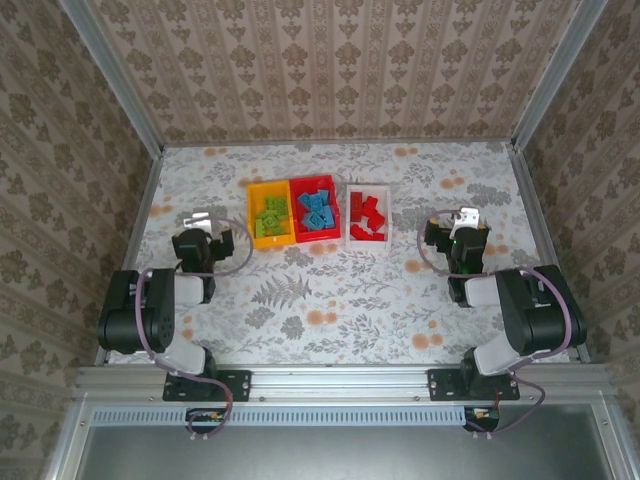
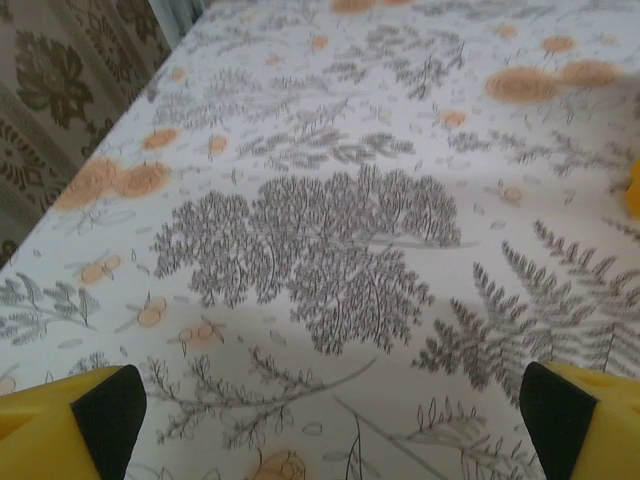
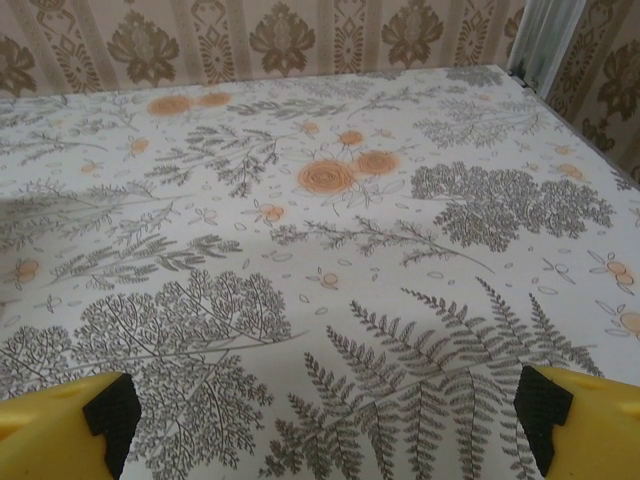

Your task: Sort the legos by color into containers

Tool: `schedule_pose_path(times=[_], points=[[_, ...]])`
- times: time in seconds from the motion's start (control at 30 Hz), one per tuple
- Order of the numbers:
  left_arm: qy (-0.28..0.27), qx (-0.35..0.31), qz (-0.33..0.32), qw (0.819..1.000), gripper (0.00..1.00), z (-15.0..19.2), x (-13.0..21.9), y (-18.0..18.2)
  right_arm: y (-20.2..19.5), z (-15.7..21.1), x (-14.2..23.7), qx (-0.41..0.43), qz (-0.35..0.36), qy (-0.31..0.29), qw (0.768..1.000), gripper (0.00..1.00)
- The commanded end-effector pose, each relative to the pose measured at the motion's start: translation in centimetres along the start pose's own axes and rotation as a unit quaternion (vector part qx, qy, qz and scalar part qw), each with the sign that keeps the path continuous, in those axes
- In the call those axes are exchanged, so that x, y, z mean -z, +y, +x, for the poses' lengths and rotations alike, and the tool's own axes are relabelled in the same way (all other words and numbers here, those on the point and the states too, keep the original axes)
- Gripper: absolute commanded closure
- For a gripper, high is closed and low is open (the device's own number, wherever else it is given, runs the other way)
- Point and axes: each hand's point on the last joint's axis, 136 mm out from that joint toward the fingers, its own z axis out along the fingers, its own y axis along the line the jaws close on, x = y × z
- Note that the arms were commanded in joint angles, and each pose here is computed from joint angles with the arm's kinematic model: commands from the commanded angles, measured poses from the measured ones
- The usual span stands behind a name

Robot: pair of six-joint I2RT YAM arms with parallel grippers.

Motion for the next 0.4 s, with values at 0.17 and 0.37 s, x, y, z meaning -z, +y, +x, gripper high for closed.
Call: schedule_pose_path(times=[0.17, 0.37], points=[[-0.038, 0.004, 0.004, 0.999, 0.00, -2.02, 0.04, 0.01, 0.25, -0.64, -0.50, 0.002, 0.002, 0.000, 1.000, 0.00], [-0.039, -0.002, 0.002, 0.999, 0.00, -2.12, 0.05, -0.14, 0.15, -0.64, -0.30, 0.001, 0.002, -0.005, 1.000, 0.00]])
